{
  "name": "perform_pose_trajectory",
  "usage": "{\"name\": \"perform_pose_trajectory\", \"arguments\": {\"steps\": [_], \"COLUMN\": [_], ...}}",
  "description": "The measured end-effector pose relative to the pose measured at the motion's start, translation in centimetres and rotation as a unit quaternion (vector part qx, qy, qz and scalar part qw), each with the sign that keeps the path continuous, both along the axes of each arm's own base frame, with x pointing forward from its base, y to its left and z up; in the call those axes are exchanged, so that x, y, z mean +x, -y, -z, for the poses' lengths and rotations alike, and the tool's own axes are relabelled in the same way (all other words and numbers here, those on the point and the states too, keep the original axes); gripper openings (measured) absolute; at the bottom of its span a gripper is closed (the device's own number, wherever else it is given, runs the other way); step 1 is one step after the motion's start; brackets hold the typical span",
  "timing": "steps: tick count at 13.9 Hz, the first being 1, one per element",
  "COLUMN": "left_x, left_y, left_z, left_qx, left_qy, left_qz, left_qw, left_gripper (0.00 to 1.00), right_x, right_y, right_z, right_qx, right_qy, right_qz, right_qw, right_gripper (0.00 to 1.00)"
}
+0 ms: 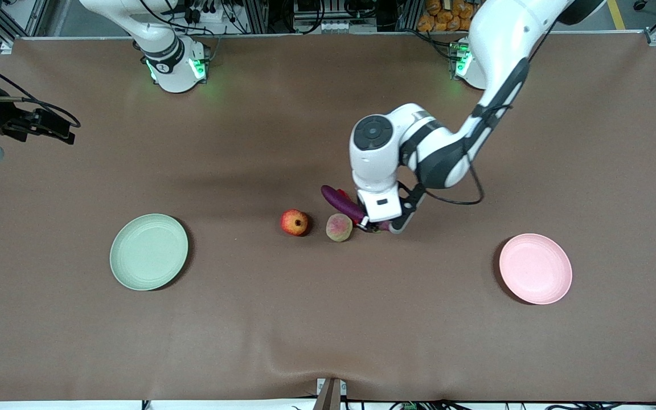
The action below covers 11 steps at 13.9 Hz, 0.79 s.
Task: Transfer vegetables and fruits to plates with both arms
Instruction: 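Carry the eggplant to the pink plate while the right gripper reaches out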
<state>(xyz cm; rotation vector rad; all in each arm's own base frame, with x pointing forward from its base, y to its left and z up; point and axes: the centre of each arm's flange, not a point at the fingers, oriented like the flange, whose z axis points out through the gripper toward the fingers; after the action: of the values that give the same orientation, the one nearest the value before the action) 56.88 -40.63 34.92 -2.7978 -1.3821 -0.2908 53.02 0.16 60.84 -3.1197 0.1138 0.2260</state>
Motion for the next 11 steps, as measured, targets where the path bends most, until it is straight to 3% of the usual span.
{"name": "perform_pose_trajectory", "arguments": {"steps": [6, 11], "left_x": [9.3, 13.6], "left_y": [-16.6, -31.2], "left_z": [-7.3, -0.9], "left_qx": [-0.041, -0.031], "left_qy": [-0.009, -0.055], "left_qz": [0.138, 0.245], "left_qw": [0.990, 0.968], "left_gripper": [0.33, 0.33], "right_x": [4.0, 8.3], "right_y": [-6.1, -13.5], "right_z": [6.1, 17.5], "right_qx": [0.040, 0.104], "right_qy": [-0.010, -0.047], "right_qz": [0.007, 0.055], "right_qw": [0.999, 0.992], "right_gripper": [1.00, 1.00]}}
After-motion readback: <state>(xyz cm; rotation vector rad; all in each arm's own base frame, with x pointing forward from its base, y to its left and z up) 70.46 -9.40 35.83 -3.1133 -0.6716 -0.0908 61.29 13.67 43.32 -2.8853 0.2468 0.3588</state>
